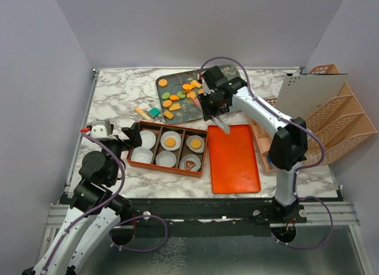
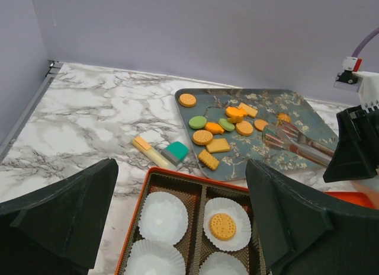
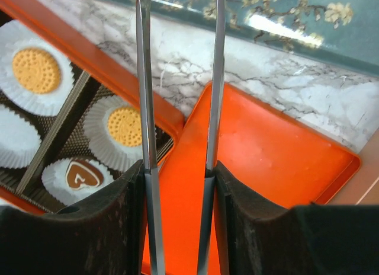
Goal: Pack the cookies
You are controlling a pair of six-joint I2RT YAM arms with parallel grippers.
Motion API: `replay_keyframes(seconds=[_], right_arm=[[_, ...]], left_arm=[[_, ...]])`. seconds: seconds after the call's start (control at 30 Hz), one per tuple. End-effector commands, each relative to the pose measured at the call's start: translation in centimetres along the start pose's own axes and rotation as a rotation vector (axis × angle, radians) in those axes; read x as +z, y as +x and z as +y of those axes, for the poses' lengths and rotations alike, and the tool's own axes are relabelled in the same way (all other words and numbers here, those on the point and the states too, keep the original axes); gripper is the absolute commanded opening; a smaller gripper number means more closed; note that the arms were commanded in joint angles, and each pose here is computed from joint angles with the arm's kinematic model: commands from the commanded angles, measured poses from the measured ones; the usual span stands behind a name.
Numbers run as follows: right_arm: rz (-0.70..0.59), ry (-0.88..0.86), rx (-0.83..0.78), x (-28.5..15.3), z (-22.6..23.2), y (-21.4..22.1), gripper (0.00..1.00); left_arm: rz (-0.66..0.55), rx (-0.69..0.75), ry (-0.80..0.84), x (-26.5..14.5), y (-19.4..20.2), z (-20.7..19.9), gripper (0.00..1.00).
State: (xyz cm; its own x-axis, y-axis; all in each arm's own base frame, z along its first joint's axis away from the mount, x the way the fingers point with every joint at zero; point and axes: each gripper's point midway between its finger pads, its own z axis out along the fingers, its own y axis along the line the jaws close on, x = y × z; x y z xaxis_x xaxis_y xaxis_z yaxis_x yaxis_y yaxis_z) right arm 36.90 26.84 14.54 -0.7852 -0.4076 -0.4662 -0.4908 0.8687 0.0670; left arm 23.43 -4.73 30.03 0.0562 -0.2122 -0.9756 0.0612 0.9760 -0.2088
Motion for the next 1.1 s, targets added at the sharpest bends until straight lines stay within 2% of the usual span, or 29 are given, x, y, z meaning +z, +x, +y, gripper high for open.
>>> replay_keyframes(seconds=[0.0,0.47,0.77,1.07], right_arm=[[-0.052,-0.073,-0.058,-2.4,2.9,0.2,0.27],[-0.050,-0.213,-0.231,-6.1,10.2,5.9,0.26],[0.000,-0.287,-0.295,-5.5,13.9,10.2,0.26],[0.036,-0.344,-0.333,-4.1,16.8,12.0,0.26]], left_arm=[[-0.020,-0.002,0.007,0.0,-0.3,0.0,0.99],[-0.037,-0.011,-0.012,-0.5,-0.6,0.6,0.99],[-0.035,-0.009,-0.025,-0.5,-0.4,0.8,0.99],[-0.034,-0.008,-0.027,-0.5,-0.3,0.9,0.99]])
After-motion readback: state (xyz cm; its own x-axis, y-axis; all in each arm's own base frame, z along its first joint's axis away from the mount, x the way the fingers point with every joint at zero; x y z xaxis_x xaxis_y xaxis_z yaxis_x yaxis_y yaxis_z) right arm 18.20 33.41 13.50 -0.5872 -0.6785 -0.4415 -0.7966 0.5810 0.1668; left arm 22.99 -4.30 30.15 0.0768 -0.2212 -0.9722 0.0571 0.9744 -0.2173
